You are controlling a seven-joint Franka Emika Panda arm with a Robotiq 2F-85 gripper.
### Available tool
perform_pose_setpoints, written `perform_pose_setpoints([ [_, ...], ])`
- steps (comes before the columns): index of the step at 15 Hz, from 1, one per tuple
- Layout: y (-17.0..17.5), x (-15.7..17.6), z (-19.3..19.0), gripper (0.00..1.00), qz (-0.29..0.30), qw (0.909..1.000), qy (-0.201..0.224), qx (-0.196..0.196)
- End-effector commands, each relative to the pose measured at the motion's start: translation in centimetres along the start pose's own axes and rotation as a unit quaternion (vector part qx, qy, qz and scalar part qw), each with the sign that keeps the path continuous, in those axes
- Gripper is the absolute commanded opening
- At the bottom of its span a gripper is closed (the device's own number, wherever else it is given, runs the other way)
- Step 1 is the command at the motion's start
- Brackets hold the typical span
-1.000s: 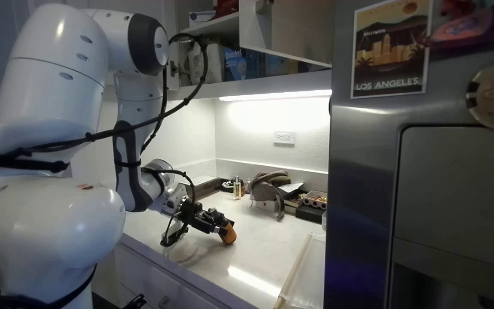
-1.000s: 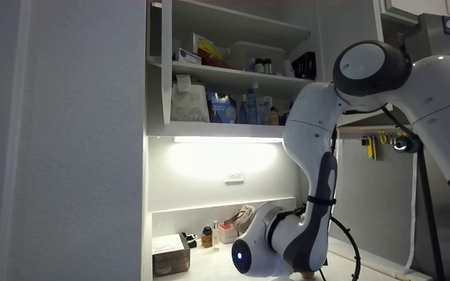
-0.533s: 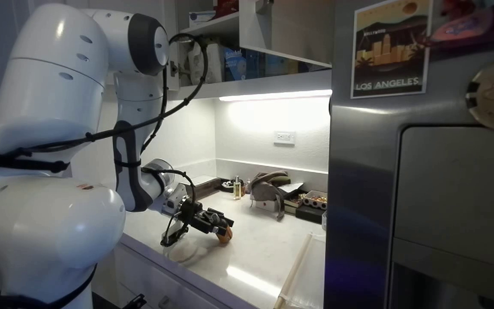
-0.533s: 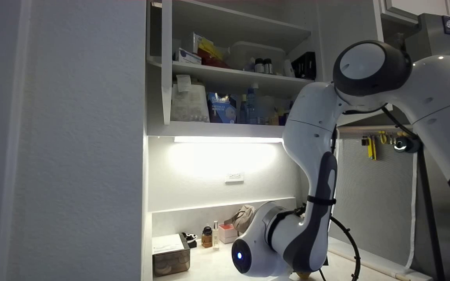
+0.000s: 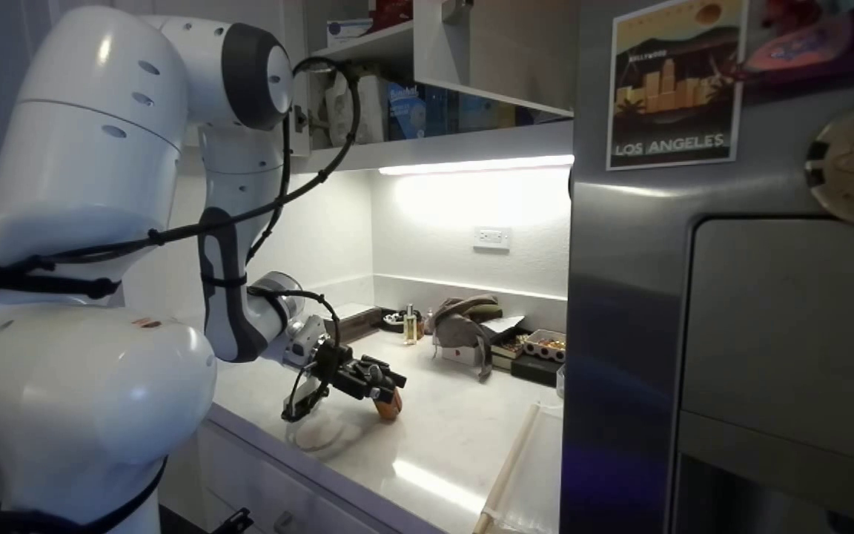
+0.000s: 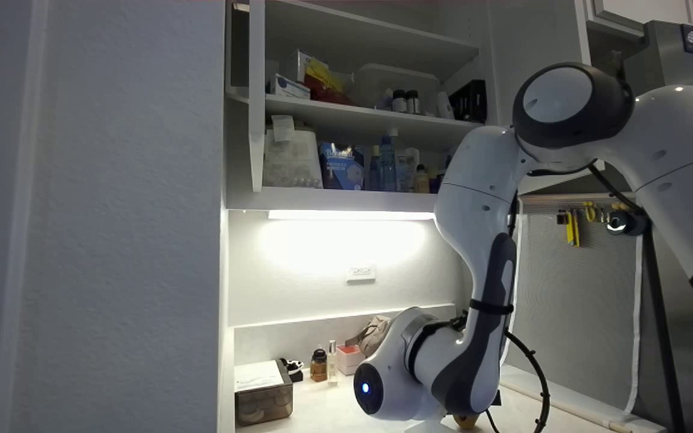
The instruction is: Open the right cupboard door, take the brown bottle out of the cupboard, and put it on the counter
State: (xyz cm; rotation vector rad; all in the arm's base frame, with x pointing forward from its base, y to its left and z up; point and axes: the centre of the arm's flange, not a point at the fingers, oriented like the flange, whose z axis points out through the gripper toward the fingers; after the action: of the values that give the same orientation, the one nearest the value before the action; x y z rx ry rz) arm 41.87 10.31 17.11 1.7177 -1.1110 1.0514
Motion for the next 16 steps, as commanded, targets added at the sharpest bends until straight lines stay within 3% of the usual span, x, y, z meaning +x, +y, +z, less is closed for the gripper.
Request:
perform_pose_setpoints([
  [1,-1.3,1.6,0.4,1.00,0.008,0.9999,0.008,0.001],
  [11,-4.3,3.8,-0.3,1.00,0.023,0.9996,0.009,0.013],
  [16,-4.2,6.2,-1.3,1.00,0.017,0.9997,0.000,0.020],
])
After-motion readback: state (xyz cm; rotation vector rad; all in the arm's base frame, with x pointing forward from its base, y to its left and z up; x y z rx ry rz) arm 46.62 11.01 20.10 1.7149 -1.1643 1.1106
